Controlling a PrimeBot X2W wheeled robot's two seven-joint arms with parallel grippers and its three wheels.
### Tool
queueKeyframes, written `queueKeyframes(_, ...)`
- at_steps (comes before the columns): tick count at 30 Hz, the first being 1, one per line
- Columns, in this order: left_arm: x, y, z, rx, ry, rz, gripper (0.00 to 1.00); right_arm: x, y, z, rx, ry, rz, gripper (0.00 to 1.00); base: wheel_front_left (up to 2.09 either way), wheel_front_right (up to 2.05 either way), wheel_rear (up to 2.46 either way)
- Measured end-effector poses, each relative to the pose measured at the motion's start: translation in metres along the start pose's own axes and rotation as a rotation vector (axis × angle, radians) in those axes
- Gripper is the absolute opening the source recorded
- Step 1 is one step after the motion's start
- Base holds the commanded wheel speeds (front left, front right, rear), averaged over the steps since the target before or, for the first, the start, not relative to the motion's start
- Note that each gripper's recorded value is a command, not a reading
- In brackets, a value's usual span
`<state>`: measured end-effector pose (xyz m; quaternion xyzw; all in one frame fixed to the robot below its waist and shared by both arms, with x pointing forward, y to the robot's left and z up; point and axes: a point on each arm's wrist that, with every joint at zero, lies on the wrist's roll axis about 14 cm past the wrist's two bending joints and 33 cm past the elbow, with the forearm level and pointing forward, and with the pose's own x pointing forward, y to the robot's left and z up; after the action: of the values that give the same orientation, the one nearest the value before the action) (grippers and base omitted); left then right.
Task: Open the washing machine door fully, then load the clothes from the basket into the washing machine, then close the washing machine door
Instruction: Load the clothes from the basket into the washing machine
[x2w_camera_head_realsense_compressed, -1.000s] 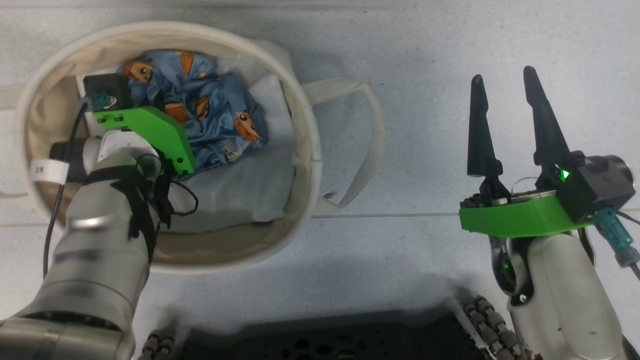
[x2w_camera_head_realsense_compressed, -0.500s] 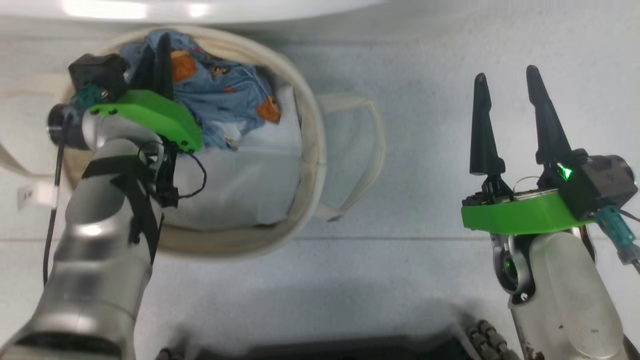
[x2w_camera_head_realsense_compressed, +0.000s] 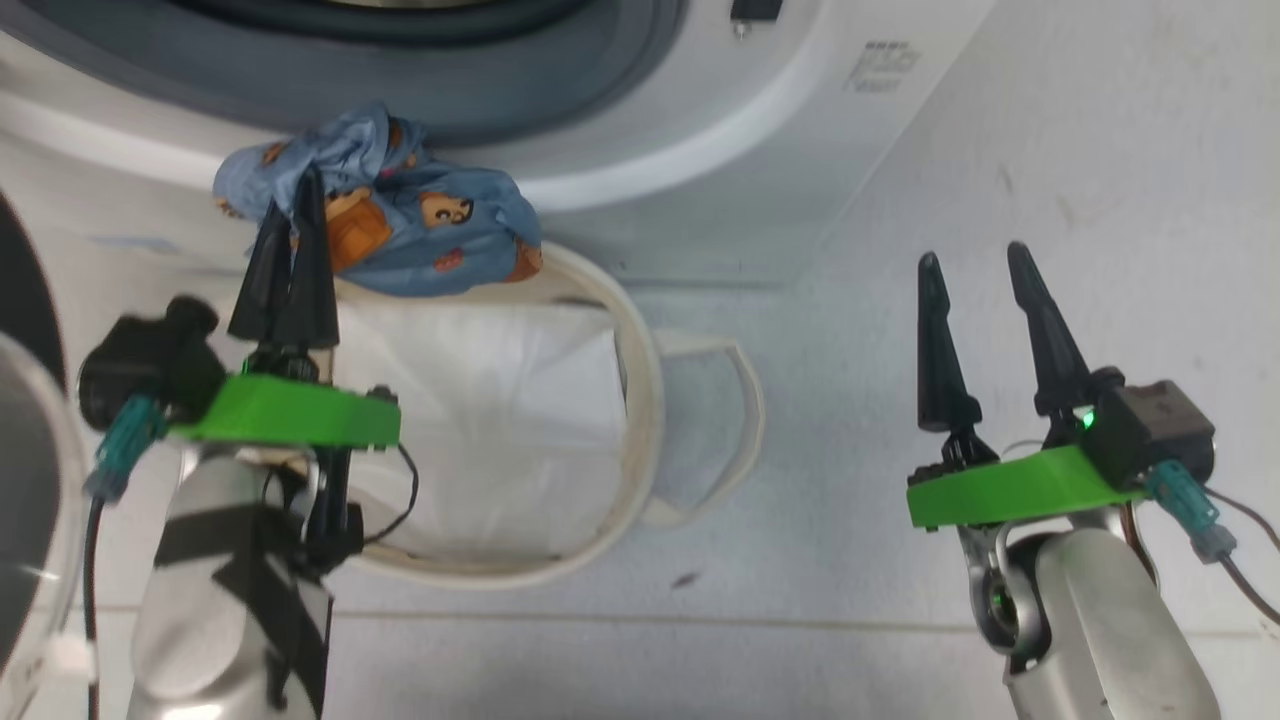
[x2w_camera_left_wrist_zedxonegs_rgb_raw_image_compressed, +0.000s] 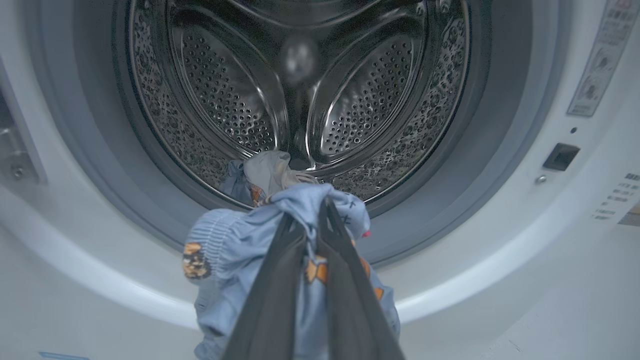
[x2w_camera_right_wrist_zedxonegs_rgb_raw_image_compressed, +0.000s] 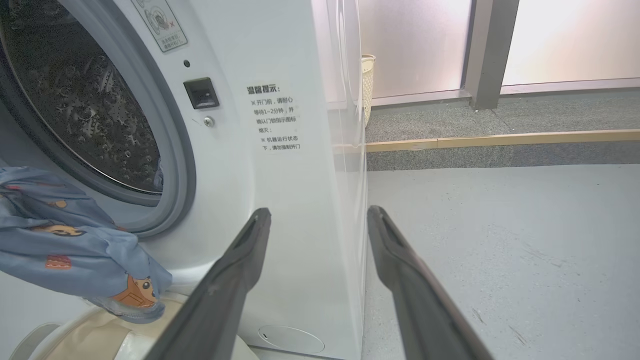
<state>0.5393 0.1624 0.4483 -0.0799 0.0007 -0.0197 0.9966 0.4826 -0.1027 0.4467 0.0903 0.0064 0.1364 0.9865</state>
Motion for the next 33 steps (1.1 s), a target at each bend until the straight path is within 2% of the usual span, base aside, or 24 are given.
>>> queueKeyframes(8, -0.049, -0.008, 0.086, -0.049, -0.210, -0.007, 0.00, -0.020, 0.017, 0.045, 0.015, -0.088, 0.017, 1.00, 0.00, 0.00, 0.00)
queueKeyframes(12, -0.076, -0.014, 0.110, -0.055, -0.267, -0.012, 0.00, -0.032, 0.022, 0.063, 0.028, -0.128, 0.018, 1.00, 0.00, 0.00, 0.00)
queueKeyframes(21, -0.115, -0.011, 0.120, -0.058, -0.283, 0.015, 0.00, -0.054, 0.030, 0.083, 0.032, -0.171, 0.023, 1.00, 0.00, 0.00, 0.00)
queueKeyframes(33, -0.103, -0.011, 0.114, -0.082, -0.271, 0.015, 0.00, -0.055, 0.022, 0.072, 0.036, -0.141, 0.000, 1.00, 0.00, 0.00, 0.00)
